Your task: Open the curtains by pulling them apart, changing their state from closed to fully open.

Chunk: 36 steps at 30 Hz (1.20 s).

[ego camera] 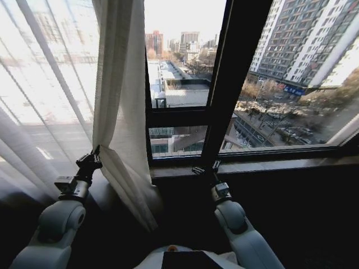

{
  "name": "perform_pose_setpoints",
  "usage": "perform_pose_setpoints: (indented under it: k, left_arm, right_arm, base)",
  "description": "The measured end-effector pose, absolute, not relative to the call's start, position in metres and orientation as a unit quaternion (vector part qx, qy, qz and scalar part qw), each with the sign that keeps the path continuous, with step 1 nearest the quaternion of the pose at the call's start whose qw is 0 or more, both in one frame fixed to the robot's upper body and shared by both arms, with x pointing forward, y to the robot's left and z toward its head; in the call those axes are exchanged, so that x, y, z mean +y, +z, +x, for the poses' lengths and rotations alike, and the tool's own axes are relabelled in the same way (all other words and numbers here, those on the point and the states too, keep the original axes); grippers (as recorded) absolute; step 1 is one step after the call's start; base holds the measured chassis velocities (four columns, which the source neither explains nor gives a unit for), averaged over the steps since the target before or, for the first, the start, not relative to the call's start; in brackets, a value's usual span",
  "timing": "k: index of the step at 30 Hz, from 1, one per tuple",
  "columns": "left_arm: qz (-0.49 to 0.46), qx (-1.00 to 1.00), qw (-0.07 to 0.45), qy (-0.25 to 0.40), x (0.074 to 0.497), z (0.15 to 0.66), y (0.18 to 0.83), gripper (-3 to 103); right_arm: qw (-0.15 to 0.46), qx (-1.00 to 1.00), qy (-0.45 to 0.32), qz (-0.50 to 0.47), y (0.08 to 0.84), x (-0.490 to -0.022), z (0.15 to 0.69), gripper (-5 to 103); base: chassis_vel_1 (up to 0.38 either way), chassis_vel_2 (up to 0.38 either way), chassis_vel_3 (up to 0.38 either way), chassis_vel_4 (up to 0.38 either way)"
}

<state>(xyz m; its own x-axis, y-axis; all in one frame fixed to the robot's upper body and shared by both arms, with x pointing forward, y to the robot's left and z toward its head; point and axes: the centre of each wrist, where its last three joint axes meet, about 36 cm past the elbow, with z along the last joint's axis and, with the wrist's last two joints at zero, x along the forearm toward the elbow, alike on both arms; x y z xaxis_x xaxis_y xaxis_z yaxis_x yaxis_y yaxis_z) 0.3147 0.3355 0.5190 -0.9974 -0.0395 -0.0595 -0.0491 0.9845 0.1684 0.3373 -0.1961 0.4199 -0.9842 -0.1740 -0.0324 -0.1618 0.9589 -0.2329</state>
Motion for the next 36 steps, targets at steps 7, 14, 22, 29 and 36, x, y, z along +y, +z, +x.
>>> perform_pose_setpoints:
  k: [7, 14, 22, 29, 36]
  left_arm:
    - [-0.020, 0.996, 0.033, 0.084, 0.333, 0.313, 0.522, 0]
    - [-0.018, 0.996, 0.037, 0.083, 0.330, 0.310, 0.525, 0]
    - [-0.019, 0.996, 0.039, 0.083, 0.328, 0.306, 0.527, 0]
    - [-0.021, 0.995, 0.039, 0.084, 0.325, 0.305, 0.526, 0]
    - [-0.022, 0.996, 0.039, 0.083, 0.324, 0.305, 0.526, 0]
  right_arm:
    - [0.028, 0.989, -0.117, -0.084, 0.422, -0.198, 0.335, 100]
    - [0.029, 0.989, -0.117, -0.085, 0.423, -0.197, 0.334, 100]
    - [0.050, 0.987, -0.107, -0.107, 0.419, -0.196, 0.335, 100]
    - [0.048, 0.987, -0.108, -0.109, 0.416, -0.198, 0.337, 100]
    - [0.046, 0.986, -0.115, -0.108, 0.414, -0.201, 0.340, 100]
  base:
    - [0.352, 0.348, -0.360, -0.361]
    - [0.350, 0.348, -0.353, -0.355]
    - [0.314, 0.331, -0.327, -0.326]
    - [0.094, 0.057, -0.057, -0.079]
    - [-0.026, -0.033, 0.032, 0.037]
